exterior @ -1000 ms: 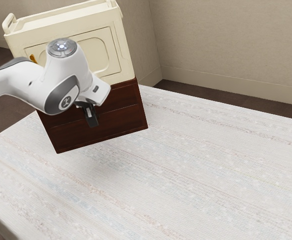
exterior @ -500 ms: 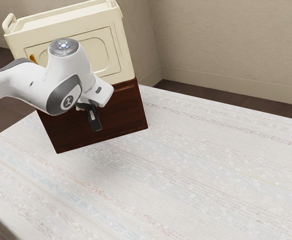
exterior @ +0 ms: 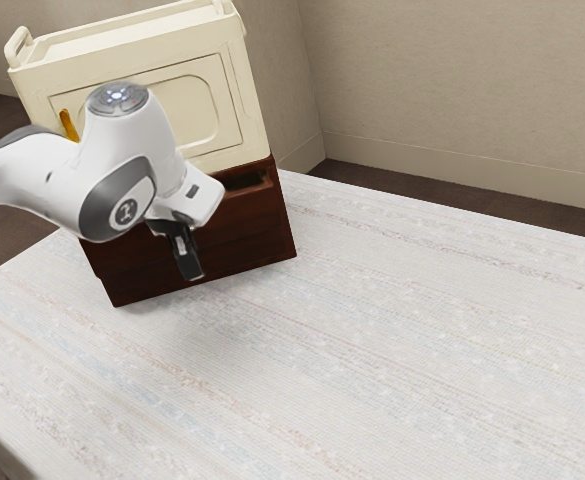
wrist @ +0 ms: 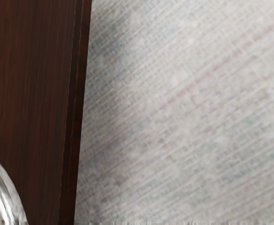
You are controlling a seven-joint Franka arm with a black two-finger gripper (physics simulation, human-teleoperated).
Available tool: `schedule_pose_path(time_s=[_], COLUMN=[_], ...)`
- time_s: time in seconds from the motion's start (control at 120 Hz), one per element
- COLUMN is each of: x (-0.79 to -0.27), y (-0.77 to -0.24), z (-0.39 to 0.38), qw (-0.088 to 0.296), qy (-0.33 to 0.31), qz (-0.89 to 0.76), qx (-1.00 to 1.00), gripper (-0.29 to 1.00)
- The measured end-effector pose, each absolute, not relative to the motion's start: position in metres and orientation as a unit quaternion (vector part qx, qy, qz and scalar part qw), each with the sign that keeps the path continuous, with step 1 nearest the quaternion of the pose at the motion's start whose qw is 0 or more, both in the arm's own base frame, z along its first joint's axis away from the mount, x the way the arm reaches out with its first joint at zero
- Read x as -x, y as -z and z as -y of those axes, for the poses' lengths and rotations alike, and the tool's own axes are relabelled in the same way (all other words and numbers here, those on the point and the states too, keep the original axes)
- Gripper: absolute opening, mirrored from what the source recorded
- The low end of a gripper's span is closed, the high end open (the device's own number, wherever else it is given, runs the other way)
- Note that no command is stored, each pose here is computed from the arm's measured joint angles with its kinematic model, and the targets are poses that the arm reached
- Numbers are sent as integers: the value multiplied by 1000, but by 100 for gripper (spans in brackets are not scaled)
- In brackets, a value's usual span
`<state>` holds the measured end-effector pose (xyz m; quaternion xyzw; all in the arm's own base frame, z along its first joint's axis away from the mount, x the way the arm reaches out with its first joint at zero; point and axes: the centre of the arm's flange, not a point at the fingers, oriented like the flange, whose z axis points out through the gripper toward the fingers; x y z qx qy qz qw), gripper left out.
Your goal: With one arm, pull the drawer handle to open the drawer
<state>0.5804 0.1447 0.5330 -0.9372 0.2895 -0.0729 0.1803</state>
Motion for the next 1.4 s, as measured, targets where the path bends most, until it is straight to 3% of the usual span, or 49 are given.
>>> schedule_pose_path(time_s=[0.808, 1.4], x=[-538, -519], y=[-541, -549], z=[-97, -87], qw=[153, 153], qy=[63, 60], qz=[-310, -316], qx=[936, 934], gripper=[65, 62])
